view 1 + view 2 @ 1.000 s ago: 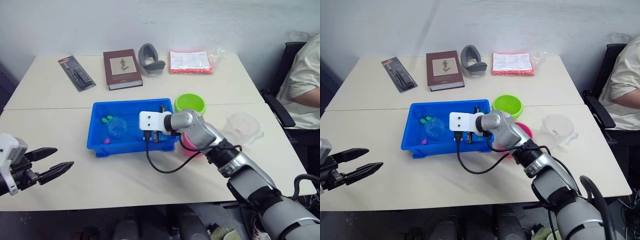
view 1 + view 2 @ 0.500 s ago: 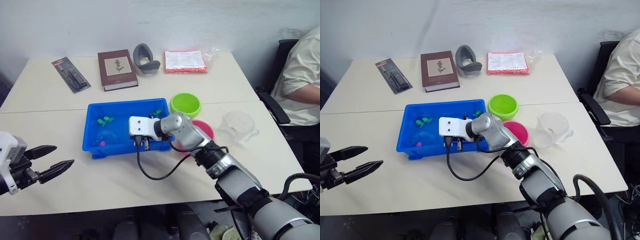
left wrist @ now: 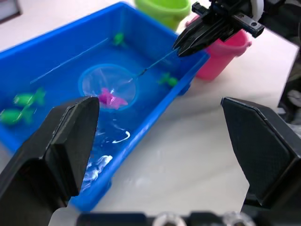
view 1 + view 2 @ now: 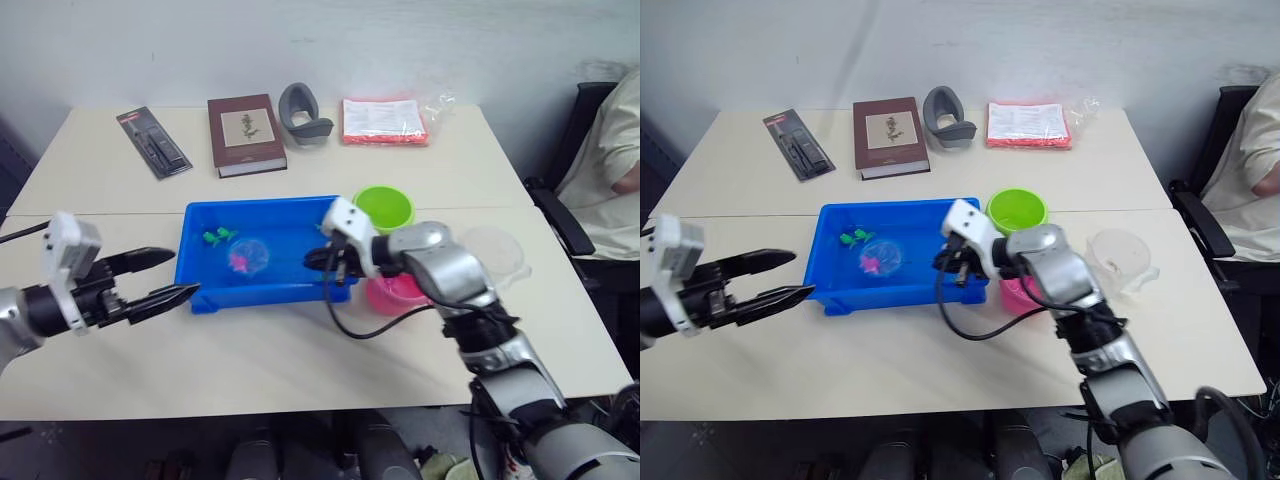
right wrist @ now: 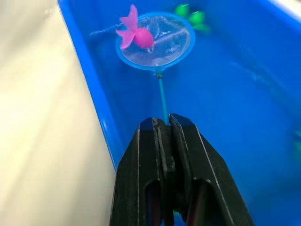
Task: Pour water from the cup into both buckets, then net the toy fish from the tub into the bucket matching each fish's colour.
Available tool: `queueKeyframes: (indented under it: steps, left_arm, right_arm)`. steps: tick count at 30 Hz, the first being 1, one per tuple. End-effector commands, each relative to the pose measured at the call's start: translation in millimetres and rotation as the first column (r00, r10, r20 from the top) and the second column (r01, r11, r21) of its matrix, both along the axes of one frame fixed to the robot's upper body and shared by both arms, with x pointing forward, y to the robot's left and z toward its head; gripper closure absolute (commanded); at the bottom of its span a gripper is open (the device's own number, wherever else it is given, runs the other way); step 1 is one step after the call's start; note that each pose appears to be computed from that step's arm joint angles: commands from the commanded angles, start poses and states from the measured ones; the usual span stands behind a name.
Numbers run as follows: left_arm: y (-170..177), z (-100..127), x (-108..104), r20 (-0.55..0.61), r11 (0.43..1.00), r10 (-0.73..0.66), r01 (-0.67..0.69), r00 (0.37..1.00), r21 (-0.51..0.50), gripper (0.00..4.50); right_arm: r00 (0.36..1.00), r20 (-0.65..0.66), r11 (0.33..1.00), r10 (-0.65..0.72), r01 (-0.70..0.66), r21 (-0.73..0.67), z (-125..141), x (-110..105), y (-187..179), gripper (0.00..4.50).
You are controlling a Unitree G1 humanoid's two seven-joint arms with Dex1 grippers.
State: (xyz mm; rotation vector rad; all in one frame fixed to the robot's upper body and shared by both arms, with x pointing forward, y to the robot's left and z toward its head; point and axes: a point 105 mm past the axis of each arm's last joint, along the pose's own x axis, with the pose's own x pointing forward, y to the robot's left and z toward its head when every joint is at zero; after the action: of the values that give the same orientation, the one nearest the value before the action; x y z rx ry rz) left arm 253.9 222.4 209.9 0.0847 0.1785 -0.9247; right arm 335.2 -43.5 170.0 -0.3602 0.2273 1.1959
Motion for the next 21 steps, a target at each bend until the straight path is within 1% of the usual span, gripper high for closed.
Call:
queueKeyframes:
  steps: [1,2,4,7,10,13,15,18,21]
  left_arm:
    - [-23,2,8,0.013,0.994,-0.101,0.102,0.995,-0.025,0.03]
    - [-28,2,10,0.013,0.992,-0.124,0.124,0.992,-0.026,0.03]
    - [-41,0,19,0.014,0.982,-0.187,0.187,0.982,-0.029,0.03]
    - [-55,-2,32,0.018,0.966,-0.253,0.253,0.967,-0.043,0.03]
    - [-74,-4,39,0.026,0.941,-0.335,0.336,0.942,-0.047,0.03]
    - [-91,-3,43,0.038,0.91,-0.411,0.413,0.911,-0.045,0.03]
    - [-99,-2,44,0.048,0.89,-0.452,0.454,0.891,-0.038,0.03]
    - [-113,0,47,0.063,0.862,-0.502,0.505,0.862,-0.041,0.03]
    - [-118,-3,50,0.064,0.851,-0.52,0.523,0.852,-0.041,0.03]
  right_arm:
    - [0.996,0.046,0.994,-0.073,0.069,0.079,24,-13,-24,4.5]
    - [0.994,0.04,0.991,-0.103,0.099,0.09,26,-15,-30,4.5]
    - [0.985,0.035,0.979,-0.167,0.162,0.121,31,-28,-52,4.5]
    - [0.964,0.054,0.959,-0.261,0.253,0.127,36,-43,-78,4.5]
    - [0.921,0.096,0.924,-0.377,0.367,0.111,41,-59,-108,4.5]
    - [0.876,0.14,0.887,-0.461,0.453,0.085,44,-76,-134,4.5]
    - [0.853,0.193,0.874,-0.485,0.482,0.062,47,-87,-145,4.5]
    - [0.8,0.335,0.841,-0.498,0.54,-0.04,45,-99,-166,4.5]
    - [0.771,0.46,0.818,-0.441,0.556,-0.148,40,-103,-177,4.5]
